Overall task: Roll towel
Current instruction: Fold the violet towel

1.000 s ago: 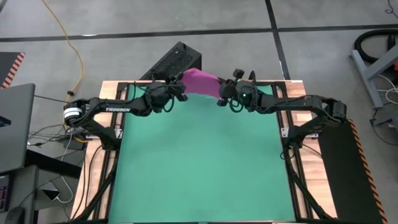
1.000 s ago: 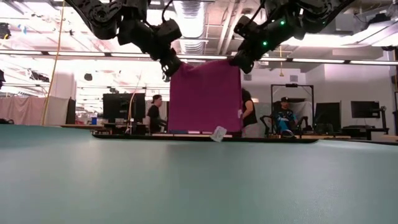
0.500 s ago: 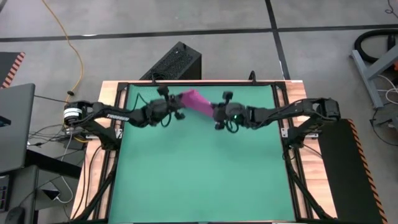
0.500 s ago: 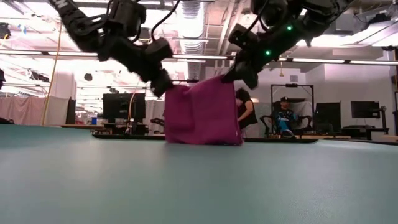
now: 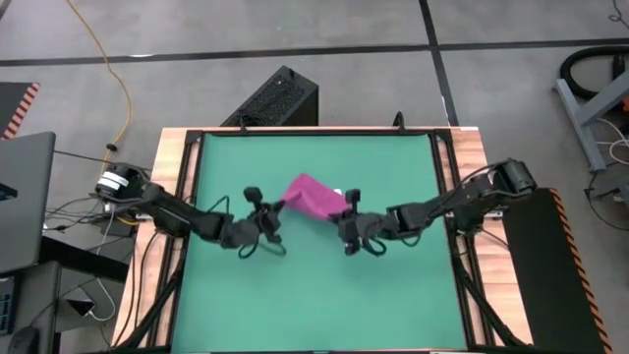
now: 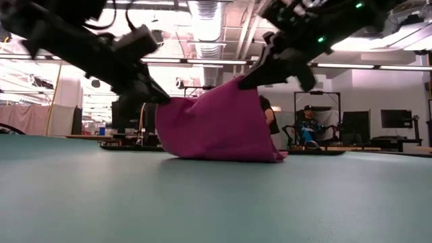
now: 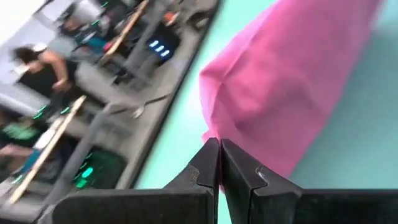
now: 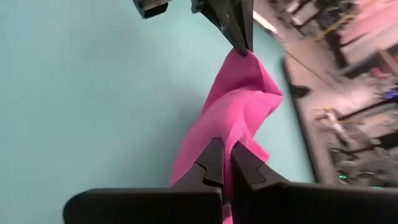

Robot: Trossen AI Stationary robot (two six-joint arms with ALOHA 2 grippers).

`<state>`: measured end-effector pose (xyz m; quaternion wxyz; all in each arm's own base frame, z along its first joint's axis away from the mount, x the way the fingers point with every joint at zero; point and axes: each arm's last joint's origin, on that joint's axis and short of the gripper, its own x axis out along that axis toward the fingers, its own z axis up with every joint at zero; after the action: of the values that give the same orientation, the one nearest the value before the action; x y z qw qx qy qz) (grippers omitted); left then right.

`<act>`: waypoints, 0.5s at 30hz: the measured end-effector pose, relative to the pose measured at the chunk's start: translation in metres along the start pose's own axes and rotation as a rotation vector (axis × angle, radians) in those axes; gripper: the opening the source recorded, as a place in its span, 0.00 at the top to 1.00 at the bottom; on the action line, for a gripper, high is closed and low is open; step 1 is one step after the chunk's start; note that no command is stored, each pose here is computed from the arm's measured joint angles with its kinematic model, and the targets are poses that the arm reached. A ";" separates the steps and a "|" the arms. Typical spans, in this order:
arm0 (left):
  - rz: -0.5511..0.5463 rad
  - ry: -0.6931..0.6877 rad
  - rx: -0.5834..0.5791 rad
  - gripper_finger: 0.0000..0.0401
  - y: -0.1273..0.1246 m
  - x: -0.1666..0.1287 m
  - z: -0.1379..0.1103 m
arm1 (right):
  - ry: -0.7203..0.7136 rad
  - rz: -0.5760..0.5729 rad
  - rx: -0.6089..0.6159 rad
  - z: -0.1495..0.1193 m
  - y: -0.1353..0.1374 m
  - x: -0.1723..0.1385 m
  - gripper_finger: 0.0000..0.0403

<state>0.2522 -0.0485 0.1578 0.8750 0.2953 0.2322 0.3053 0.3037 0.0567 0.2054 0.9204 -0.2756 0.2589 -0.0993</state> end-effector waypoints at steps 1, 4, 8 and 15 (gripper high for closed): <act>-0.026 -0.008 -0.009 1.00 -0.005 -0.006 0.000 | -0.001 0.032 0.011 0.000 0.005 -0.002 0.96; -0.084 -0.016 -0.054 1.00 -0.015 -0.019 -0.001 | -0.002 0.134 0.049 0.001 0.019 -0.008 0.96; -0.188 -0.013 -0.085 0.98 -0.024 -0.031 -0.005 | -0.032 0.287 0.116 0.004 0.031 -0.015 0.93; -0.446 -0.002 -0.157 0.86 -0.035 -0.040 -0.008 | 0.014 0.479 0.219 0.001 0.042 -0.021 0.85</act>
<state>0.2335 -0.0946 0.1382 0.9413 0.1678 0.2665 0.1212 0.2879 0.0991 0.1913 0.9403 -0.1045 0.3107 0.0919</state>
